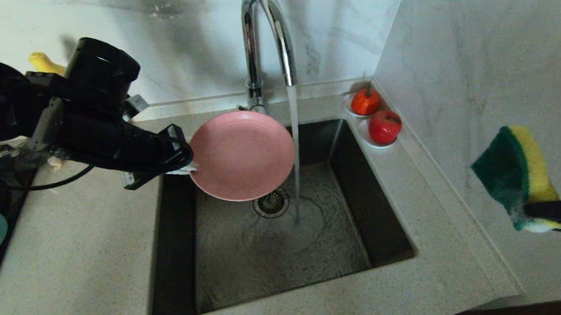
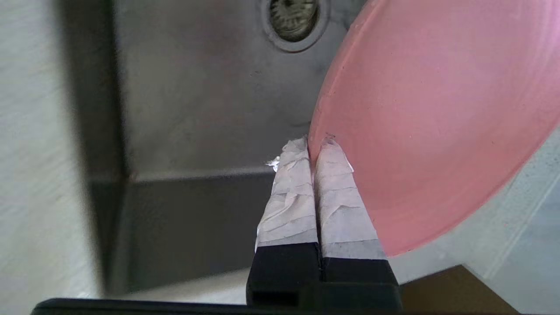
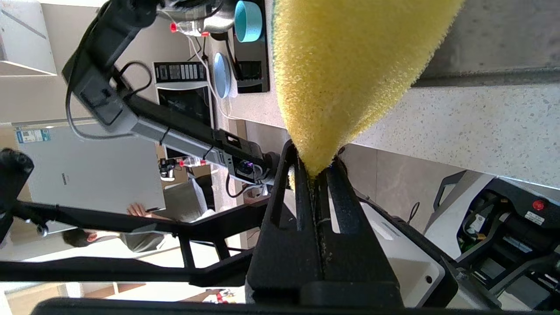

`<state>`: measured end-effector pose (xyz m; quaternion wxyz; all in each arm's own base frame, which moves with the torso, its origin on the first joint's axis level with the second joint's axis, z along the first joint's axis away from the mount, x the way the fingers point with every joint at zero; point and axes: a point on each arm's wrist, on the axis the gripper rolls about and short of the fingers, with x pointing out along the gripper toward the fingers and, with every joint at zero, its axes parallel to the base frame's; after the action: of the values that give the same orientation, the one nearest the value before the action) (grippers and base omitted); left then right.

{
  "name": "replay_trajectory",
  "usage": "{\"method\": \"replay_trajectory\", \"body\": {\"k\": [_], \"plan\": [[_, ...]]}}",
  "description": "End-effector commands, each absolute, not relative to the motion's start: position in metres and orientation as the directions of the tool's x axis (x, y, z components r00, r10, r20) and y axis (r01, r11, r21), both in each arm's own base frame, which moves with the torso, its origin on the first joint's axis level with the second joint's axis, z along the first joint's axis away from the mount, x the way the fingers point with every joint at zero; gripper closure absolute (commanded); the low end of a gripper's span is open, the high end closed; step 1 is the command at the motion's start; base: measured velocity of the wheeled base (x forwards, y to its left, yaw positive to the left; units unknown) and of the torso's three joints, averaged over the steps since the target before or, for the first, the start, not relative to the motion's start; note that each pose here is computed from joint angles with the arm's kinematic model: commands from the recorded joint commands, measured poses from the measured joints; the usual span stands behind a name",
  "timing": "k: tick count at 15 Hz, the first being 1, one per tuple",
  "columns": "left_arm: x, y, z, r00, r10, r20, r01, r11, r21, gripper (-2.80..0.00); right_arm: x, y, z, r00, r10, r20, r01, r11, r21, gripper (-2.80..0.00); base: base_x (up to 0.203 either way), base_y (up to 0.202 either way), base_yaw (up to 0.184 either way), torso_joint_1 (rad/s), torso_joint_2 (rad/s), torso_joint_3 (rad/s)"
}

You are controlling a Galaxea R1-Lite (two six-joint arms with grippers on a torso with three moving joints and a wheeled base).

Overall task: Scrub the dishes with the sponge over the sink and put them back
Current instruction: Wash the plate

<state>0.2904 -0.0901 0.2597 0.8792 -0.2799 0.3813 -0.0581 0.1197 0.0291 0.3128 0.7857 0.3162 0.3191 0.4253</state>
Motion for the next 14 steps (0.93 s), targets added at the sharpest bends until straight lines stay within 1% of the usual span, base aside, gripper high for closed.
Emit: {"method": "replay_trajectory", "body": {"k": [1, 6, 11, 14], "plan": [[0.306, -0.108, 0.246, 0.68, -0.326, -0.657, -0.102, 0.845, -0.525, 0.0, 0.115, 0.029, 0.313, 0.432, 0.873, -0.228, -0.471, 0.434, 0.768, 0.0, 0.0, 0.0, 0.0, 0.0, 0.0, 0.0], [0.323, -0.122, 0.241, 0.682, -0.338, -0.648, -0.111, 0.828, -0.549, 0.0, 0.113, 0.028, 0.312, 0.437, 0.87, -0.229, -0.467, 0.437, 0.768, 0.0, 0.0, 0.0, 0.0, 0.0, 0.0, 0.0], [0.326, -0.136, 0.245, 0.685, -0.369, -0.629, -0.069, 0.826, -0.56, 0.0, 0.114, 0.028, 0.306, 0.434, 0.868, -0.24, -0.452, 0.44, 0.776, 0.0, 0.0, 0.0, 0.0, 0.0, 0.0, 0.0], [0.327, -0.15, 0.242, 0.67, -0.39, -0.631, -0.043, 0.829, -0.558, 0.0, 0.115, 0.028, 0.304, 0.437, 0.865, -0.244, -0.444, 0.444, 0.778, 0.0, 0.0, 0.0, 0.0, 0.0, 0.0, 0.0]]}}
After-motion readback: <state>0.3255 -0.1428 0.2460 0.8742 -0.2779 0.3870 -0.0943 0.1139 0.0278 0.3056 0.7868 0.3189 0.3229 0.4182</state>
